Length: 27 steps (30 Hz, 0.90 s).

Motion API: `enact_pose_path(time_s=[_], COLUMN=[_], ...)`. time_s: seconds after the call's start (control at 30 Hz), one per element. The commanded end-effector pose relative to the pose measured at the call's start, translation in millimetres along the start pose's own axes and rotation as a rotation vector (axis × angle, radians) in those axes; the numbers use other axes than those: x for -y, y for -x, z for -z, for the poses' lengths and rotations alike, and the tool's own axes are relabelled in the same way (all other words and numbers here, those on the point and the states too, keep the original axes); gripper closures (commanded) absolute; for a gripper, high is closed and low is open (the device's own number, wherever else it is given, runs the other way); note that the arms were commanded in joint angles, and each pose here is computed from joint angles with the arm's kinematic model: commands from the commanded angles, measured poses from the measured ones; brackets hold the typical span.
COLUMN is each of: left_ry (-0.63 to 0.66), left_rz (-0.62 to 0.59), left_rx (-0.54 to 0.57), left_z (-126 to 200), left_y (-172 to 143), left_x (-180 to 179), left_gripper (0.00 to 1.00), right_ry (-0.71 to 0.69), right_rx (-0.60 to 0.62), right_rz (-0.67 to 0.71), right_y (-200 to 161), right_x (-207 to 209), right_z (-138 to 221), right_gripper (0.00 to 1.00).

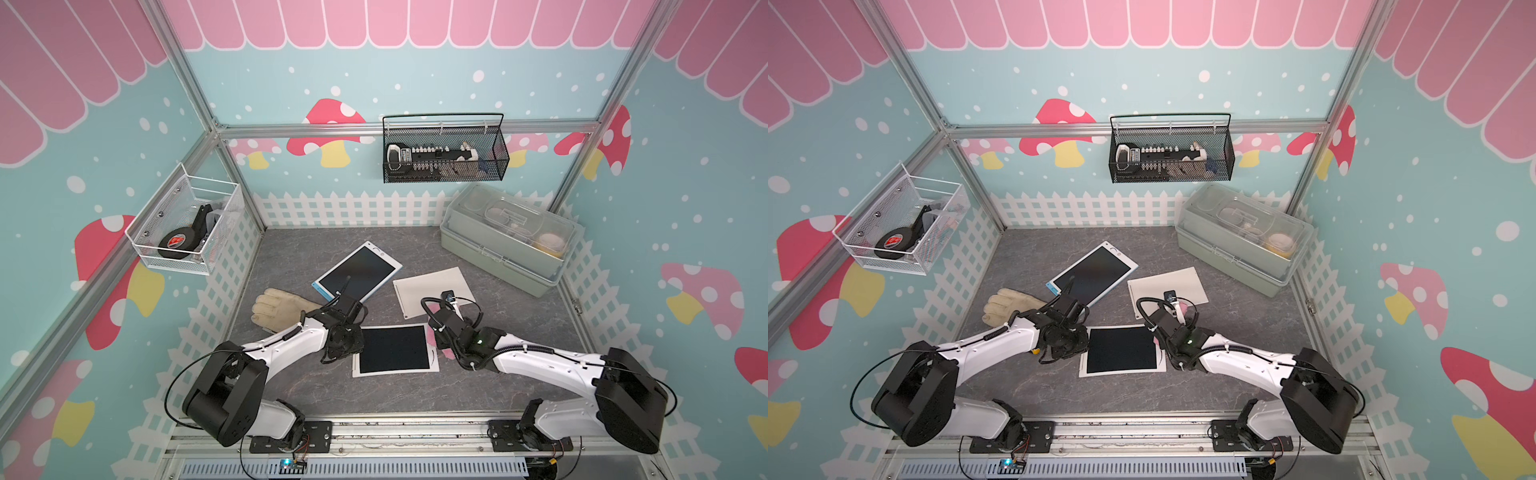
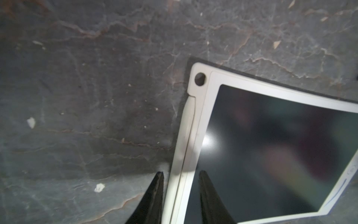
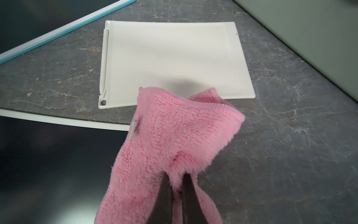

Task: Wipe the drawing tablet
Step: Wipe the dirt from the drawing tablet.

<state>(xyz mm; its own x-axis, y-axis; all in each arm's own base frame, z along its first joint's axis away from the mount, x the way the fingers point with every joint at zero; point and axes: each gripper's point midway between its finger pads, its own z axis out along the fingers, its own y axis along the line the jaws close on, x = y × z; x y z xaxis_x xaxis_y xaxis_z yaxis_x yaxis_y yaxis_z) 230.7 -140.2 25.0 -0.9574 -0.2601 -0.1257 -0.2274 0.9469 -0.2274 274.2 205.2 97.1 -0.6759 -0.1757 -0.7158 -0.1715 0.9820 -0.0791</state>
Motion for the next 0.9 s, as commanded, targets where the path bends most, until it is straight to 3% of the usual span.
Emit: enact_pose_path(time_s=[0.0,0.33,0.7,0.87], left_ry=[-0.004,0.006,0.043,0.060], left_rz=[-0.025,-0.018,0.019,0.026], left_rx=[-0.003,-0.026,-0.060,-0.069], left_z=[-4,-8,-21,-23], left_y=[2,-7,-23,-25], left_x=[0,-6,-22,-26], left_gripper=[0.70,0.79,0.83,0.87], right_ry=[0.024,0.055,0.182,0.126], right_rx=[0.091,0.050,-0.010,-0.034], right_rz=[-0.026,-0.026,0.075,0.070], right_y=[31,21,14,5], right_x=[-21,-47,-143,-140], right_z=[0,-13,-48,-66], right_gripper=[1.00,1.00,1.00,1.00])
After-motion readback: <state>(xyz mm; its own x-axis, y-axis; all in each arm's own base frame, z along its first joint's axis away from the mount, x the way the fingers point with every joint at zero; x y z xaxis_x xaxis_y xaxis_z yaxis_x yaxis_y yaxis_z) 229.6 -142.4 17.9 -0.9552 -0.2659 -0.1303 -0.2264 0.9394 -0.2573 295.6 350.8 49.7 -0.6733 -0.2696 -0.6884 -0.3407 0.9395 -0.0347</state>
